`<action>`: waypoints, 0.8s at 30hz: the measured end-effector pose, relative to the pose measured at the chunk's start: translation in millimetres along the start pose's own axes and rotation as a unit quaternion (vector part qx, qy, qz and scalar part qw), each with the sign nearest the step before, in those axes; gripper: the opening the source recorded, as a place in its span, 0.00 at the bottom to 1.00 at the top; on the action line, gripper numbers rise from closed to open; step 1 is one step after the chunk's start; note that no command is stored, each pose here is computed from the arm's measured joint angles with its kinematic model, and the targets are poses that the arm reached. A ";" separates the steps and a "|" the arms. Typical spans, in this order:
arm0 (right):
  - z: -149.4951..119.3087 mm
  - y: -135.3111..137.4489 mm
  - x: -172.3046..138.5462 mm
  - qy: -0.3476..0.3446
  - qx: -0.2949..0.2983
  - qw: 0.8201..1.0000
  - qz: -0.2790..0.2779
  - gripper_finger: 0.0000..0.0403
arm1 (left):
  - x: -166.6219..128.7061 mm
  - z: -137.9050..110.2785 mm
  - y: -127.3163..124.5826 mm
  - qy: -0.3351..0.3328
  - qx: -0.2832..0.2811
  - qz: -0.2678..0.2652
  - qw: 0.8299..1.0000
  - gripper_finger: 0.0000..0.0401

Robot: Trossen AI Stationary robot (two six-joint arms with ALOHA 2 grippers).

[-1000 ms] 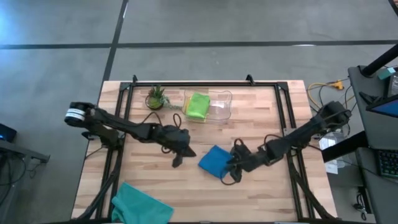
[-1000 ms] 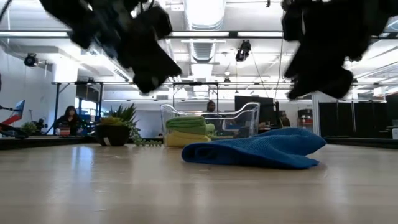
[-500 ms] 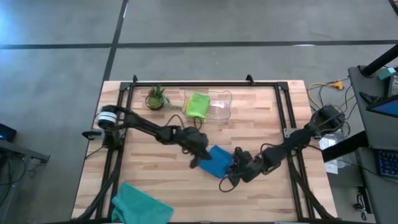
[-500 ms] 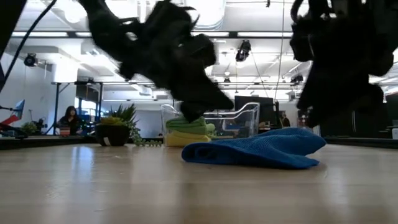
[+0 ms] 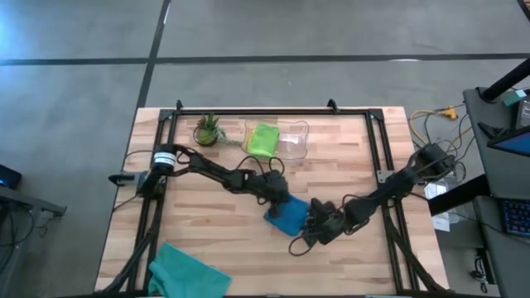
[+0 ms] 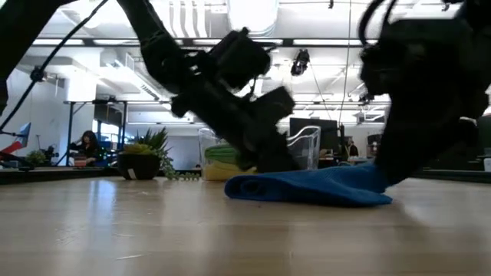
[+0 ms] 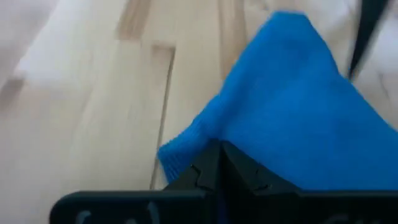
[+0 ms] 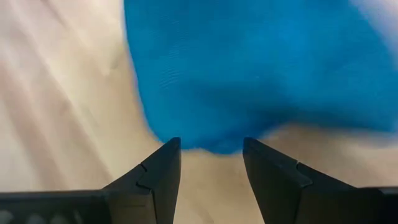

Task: Fold microfiber towels
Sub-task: Fold the blue microfiber towel

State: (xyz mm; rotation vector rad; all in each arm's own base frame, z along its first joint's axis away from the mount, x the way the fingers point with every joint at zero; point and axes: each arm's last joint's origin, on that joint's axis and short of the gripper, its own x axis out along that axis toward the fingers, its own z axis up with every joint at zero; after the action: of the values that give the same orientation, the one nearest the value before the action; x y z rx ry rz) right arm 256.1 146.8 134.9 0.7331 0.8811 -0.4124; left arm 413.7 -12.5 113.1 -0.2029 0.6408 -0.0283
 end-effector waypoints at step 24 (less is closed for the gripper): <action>9.7 -13.2 5.9 0.024 -0.001 0.999 -0.031 0.42 | -43.7 -8.9 7.1 0.070 -0.047 0.181 0.980 0.00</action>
State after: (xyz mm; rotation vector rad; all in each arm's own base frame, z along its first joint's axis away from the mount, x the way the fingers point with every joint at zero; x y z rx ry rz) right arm 256.9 130.5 128.9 0.7183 0.9500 -0.4501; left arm 373.1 -3.3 130.6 -0.1739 0.8133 0.3413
